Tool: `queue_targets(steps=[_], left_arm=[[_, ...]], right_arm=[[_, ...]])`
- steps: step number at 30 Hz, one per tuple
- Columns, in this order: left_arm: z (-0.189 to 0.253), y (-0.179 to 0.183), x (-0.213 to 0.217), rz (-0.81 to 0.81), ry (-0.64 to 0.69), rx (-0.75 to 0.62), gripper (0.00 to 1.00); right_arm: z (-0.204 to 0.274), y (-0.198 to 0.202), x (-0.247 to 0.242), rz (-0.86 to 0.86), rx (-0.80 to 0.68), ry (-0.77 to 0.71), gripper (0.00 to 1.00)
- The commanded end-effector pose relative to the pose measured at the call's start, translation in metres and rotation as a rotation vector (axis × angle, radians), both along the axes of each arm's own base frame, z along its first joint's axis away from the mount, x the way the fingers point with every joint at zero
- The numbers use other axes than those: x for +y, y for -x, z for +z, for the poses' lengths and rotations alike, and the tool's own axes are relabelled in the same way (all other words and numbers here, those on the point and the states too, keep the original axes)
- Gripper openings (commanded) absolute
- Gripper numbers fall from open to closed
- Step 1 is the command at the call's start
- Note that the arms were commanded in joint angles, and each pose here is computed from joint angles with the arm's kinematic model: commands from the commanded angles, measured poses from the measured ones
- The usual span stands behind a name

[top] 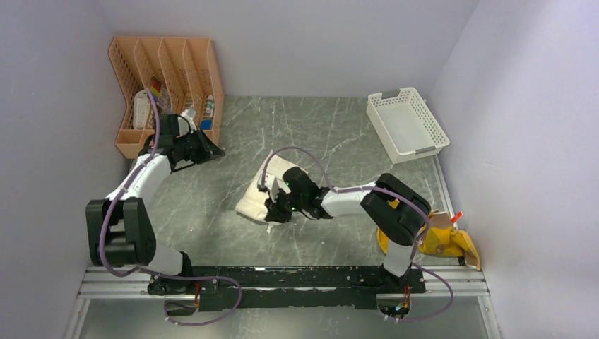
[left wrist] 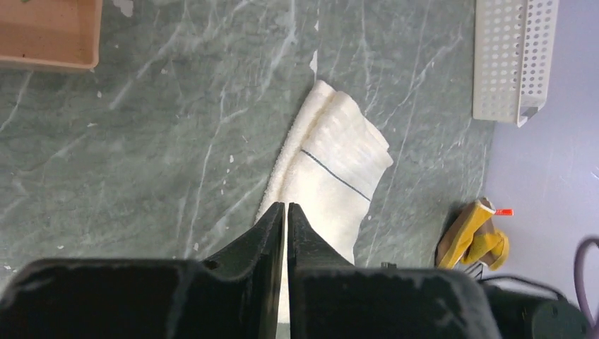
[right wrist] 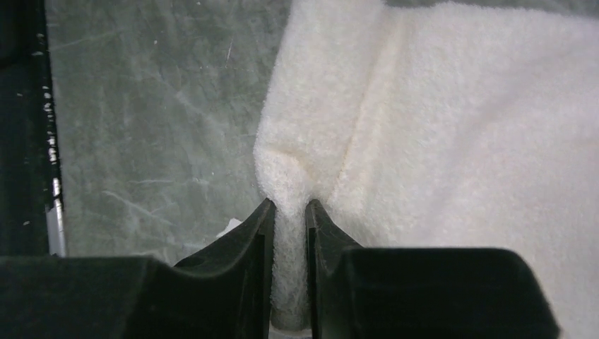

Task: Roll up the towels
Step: Roll the towel at the center of the board.

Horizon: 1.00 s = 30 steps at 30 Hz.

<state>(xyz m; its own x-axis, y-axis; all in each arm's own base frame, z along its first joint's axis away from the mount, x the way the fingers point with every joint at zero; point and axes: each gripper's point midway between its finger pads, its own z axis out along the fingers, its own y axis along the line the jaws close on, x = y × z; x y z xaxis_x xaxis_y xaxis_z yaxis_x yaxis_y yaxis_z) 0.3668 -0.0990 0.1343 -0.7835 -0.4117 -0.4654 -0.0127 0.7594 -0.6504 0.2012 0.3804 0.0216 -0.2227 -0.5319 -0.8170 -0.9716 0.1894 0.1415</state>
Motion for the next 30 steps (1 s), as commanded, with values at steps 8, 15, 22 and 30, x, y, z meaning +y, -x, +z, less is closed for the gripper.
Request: queue_targets(steps=[8, 15, 22, 30], left_arm=[[-0.008, 0.049, -0.022, -0.107, 0.122, -0.017, 0.19], [-0.005, 0.067, -0.04, -0.176, 0.133, -0.051, 0.19], [-0.005, 0.079, -0.07, -0.245, 0.174, -0.083, 0.19], [-0.02, 0.086, -0.105, -0.287, 0.237, -0.063, 0.18]], right_arm=[[0.026, 0.011, -0.024, -0.065, 0.65, -0.13, 0.13], [0.047, -0.021, -0.035, -0.205, 0.885, -0.311, 0.12], [0.032, -0.041, -0.049, -0.345, 1.015, -0.34, 0.14], [0.015, -0.046, -0.05, -0.39, 1.027, -0.297, 0.15]])
